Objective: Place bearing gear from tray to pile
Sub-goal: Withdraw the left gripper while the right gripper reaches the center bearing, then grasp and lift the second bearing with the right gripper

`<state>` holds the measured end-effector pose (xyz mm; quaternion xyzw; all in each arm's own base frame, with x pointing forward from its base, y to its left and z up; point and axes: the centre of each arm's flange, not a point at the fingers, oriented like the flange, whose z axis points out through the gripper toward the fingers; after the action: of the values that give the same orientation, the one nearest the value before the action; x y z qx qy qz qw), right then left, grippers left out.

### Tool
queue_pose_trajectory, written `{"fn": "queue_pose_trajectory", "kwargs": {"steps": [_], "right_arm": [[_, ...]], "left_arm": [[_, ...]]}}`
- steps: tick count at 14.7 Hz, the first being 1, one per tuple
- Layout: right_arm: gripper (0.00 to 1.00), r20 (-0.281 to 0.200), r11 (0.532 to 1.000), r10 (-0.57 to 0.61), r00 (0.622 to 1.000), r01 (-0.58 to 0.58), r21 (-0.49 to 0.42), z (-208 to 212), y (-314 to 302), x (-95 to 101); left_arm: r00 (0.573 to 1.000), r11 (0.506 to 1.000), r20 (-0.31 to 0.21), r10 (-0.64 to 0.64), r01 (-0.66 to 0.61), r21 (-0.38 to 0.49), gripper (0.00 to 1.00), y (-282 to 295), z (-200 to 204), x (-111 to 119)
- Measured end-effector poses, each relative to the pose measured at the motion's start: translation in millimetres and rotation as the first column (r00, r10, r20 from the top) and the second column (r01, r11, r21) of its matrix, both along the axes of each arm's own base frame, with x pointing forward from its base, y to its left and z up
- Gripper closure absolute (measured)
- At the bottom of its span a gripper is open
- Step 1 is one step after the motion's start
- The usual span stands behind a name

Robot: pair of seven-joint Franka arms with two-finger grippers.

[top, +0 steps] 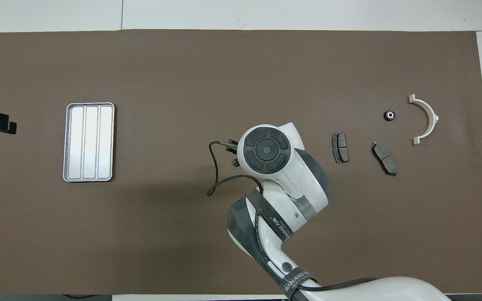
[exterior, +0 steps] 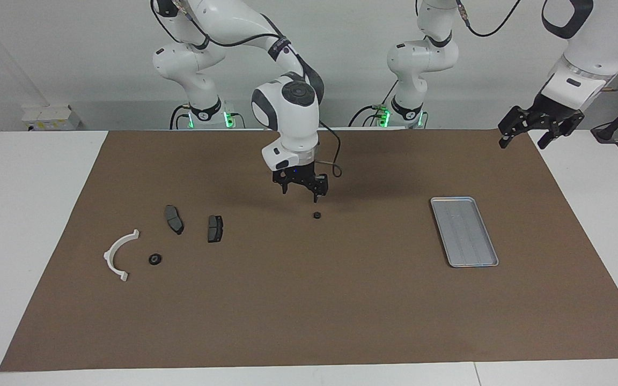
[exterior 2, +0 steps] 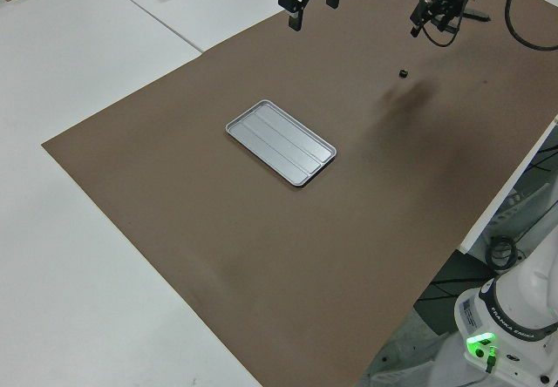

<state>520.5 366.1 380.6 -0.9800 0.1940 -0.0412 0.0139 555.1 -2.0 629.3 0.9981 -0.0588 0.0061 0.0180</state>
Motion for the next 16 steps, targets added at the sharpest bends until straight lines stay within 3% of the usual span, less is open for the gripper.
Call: {"fn": "queue_pose_trajectory", "kwargs": {"steps": [5, 9, 10, 12, 16], "right_arm": [[0.0, 0.003, 1.0, -0.024, 1.0, 0.024, 0.014, -44, 40, -10.4], [0.0, -0.011, 1.0, -0.023, 1.0, 0.023, -0.004, -71, 47, -5.4], [0.06, -0.008, 1.0, -0.024, 1.0, 0.024, -0.002, -74, 47, -4.0], [0.09, -0.002, 1.0, -0.027, 1.0, 0.027, 0.006, -84, 50, -3.5], [0.1, -0.003, 1.0, -0.02, 1.0, 0.02, -0.006, -97, 55, -7.4]], "left_arm": [[0.998, 0.998, -0.006, -0.067, 0.067, 0.0, 0.0, -37, 0, -2], [0.997, 0.997, -0.01, -0.082, 0.082, 0.0, 0.0, -45, -1, -3], [0.997, 0.997, -0.011, -0.082, 0.082, 0.0, 0.0, -46, -1, -3], [0.997, 0.997, -0.012, -0.08, 0.08, 0.0, 0.0, -44, -1, -3], [0.997, 0.997, -0.014, -0.074, 0.074, 0.0, 0.0, -41, -2, -3]]}}
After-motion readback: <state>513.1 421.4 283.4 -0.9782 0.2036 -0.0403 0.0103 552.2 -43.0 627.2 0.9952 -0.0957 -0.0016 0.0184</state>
